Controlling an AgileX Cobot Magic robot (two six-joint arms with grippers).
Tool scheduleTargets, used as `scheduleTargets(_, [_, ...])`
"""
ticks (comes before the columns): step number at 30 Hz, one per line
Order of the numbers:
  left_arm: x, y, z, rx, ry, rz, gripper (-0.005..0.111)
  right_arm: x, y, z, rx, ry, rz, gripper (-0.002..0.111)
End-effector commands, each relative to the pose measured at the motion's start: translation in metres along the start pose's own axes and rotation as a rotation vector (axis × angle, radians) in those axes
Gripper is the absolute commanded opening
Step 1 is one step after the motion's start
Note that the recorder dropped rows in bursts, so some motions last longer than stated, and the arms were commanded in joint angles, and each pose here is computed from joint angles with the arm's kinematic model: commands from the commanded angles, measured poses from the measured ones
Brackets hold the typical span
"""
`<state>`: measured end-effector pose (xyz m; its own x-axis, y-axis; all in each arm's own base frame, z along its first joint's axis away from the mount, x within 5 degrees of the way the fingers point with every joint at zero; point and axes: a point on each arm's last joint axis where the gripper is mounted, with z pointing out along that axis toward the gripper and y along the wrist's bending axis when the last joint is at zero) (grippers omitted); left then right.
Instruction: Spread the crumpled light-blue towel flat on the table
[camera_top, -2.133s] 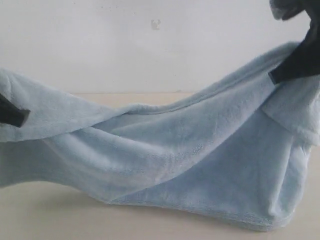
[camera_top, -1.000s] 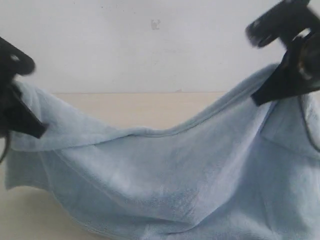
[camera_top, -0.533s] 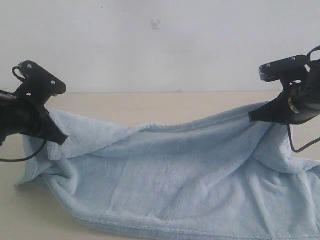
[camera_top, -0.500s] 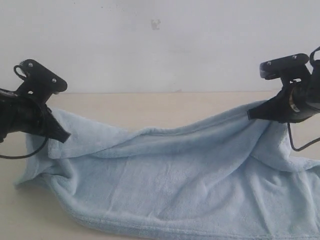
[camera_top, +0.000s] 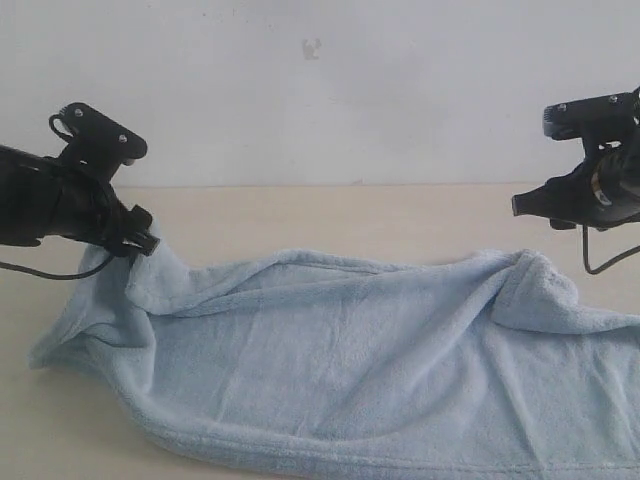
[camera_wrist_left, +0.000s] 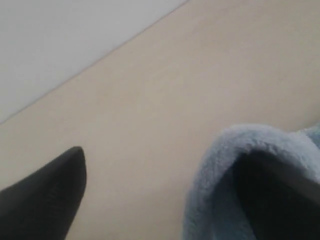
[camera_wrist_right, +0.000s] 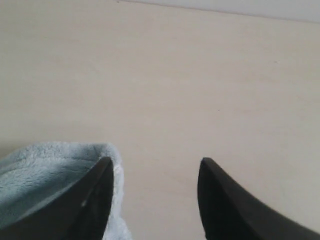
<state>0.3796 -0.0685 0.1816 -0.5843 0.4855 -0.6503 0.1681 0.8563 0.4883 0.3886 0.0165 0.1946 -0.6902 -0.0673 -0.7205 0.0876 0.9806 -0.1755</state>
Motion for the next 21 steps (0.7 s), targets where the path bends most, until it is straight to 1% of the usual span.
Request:
scheduleTargets(1, [-0.007, 0.015, -0.015, -0.066, 0.01, -0.083, 0.08, -0.009, -0.011, -0.02, 0.064, 0.011, 0.086, 0.05])
scheduleTargets(4, [-0.016, 0.033, -0.039, -0.164, 0.006, -0.153, 0.078, -0.017, -0.017, -0.044, 0.059, 0.013, 0.084, 0.05])
scheduleTargets(6, [-0.022, 0.046, -0.06, -0.175, -0.015, -0.235, 0.071, -0.02, -0.018, -0.063, 0.02, 0.03, 0.083, 0.05])
scheduleTargets(7, [-0.026, 0.051, -0.07, -0.179, -0.041, -0.221, 0.065, -0.019, -0.018, -0.071, -0.006, 0.062, 0.073, 0.05])
scheduleTargets(9, [-0.023, 0.054, -0.087, -0.179, -0.063, -0.218, 0.051, -0.013, -0.013, -0.084, -0.089, 0.154, 0.073, 0.05])
scheduleTargets(11, [-0.013, 0.046, -0.101, -0.129, -0.078, -0.197, 0.031, -0.003, -0.006, -0.089, -0.187, 0.257, -0.005, 0.05])
scheduleTargets(12, [-0.007, 0.04, -0.104, -0.09, -0.082, -0.183, 0.021, 0.002, -0.001, -0.09, -0.244, 0.3, -0.013, 0.05])
scheduleTargets(13, [0.003, 0.031, -0.107, -0.032, -0.082, -0.164, 0.011, 0.009, 0.005, -0.09, -0.3, 0.329, -0.003, 0.048])
scheduleTargets(14, [0.014, 0.02, -0.109, 0.046, -0.082, -0.139, 0.004, 0.017, 0.01, -0.089, -0.345, 0.355, 0.01, 0.045])
scheduleTargets(15, [0.028, 0.008, -0.11, 0.122, -0.071, -0.117, 0.004, 0.026, 0.016, -0.087, -0.404, 0.392, 0.02, 0.037])
scheduleTargets(16, [0.039, -0.008, -0.111, 0.241, -0.076, -0.094, 0.004, 0.037, 0.022, -0.087, -0.458, 0.432, 0.023, 0.027])
scheduleTargets(17, [0.046, -0.023, -0.114, 0.381, -0.102, -0.066, 0.004, 0.045, 0.028, -0.088, -0.504, 0.456, 0.022, 0.018])
scheduleTargets(18, [0.052, -0.051, -0.126, 0.676, -0.199, 0.005, 0.004, 0.065, 0.042, -0.09, -0.586, 0.497, -0.028, 0.0])
scheduleTargets(19, [0.053, -0.061, -0.133, 0.8, -0.25, 0.087, 0.004, 0.071, 0.047, -0.092, -0.61, 0.509, -0.052, 0.001])
scheduleTargets(20, [0.053, -0.069, -0.14, 0.914, -0.273, 0.125, 0.004, 0.082, 0.058, -0.095, -0.632, 0.531, -0.077, 0.0])
scheduleTargets(21, [0.053, -0.068, -0.138, 0.899, -0.243, 0.083, 0.004, 0.084, 0.063, -0.097, -0.641, 0.533, -0.095, 0.0])
